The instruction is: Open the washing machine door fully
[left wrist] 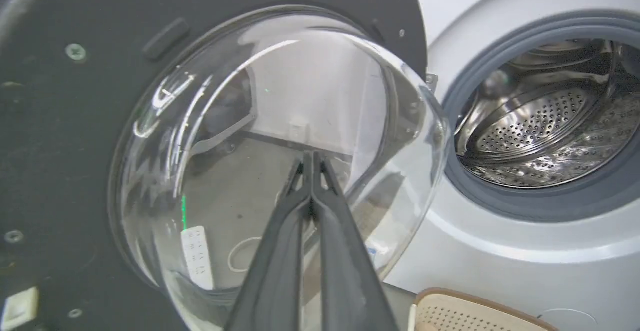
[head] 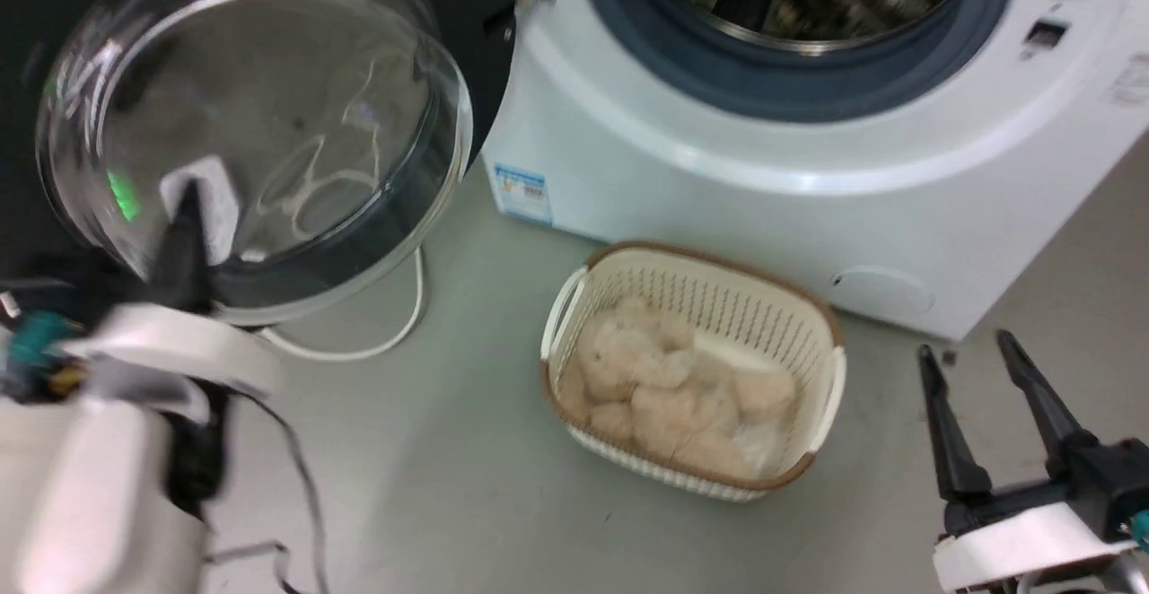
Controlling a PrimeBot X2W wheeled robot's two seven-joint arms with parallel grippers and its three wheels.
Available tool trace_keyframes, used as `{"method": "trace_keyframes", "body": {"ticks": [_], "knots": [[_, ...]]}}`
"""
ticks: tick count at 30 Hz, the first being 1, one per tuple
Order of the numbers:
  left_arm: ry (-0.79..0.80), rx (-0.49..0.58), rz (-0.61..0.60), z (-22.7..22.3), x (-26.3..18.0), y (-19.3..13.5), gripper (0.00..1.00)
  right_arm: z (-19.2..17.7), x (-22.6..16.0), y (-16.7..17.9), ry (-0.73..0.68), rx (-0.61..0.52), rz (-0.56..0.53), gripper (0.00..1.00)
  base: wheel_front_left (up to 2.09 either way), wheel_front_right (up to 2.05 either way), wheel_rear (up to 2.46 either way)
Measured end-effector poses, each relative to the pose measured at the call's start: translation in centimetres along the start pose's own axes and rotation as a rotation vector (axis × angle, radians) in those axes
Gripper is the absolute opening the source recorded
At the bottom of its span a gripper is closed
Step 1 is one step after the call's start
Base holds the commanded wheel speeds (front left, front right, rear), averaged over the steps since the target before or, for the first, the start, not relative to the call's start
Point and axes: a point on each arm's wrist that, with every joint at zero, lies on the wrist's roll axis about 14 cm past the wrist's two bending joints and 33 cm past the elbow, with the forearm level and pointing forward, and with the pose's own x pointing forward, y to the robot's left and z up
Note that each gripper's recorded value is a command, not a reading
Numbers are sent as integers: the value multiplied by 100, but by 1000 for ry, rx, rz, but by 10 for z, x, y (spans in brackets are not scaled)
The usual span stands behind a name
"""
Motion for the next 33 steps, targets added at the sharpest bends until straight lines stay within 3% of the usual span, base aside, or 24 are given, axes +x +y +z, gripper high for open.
{"method": "trace_keyframes", "body": {"ticks": [2, 3, 10, 19, 33], "knots": [[-2, -33, -57, 2, -10, -27, 0, 9, -7, -7, -21, -8, -31, 100, 0, 0, 0], [5, -33, -102, 2, -15, -41, 100, 13, -11, -9, -32, -13, -42, 100, 0, 0, 0], [63, -34, -274, -12, -54, -111, 100, 34, -39, -29, -78, -31, -123, 100, 0, 0, 0], [123, -64, -364, -40, -93, -157, 100, 45, -75, -51, -94, -29, -216, 100, 0, 0, 0], [150, -10, -398, -61, -121, -172, 100, 36, -110, -57, -63, -2, -273, 100, 0, 0, 0]]}}
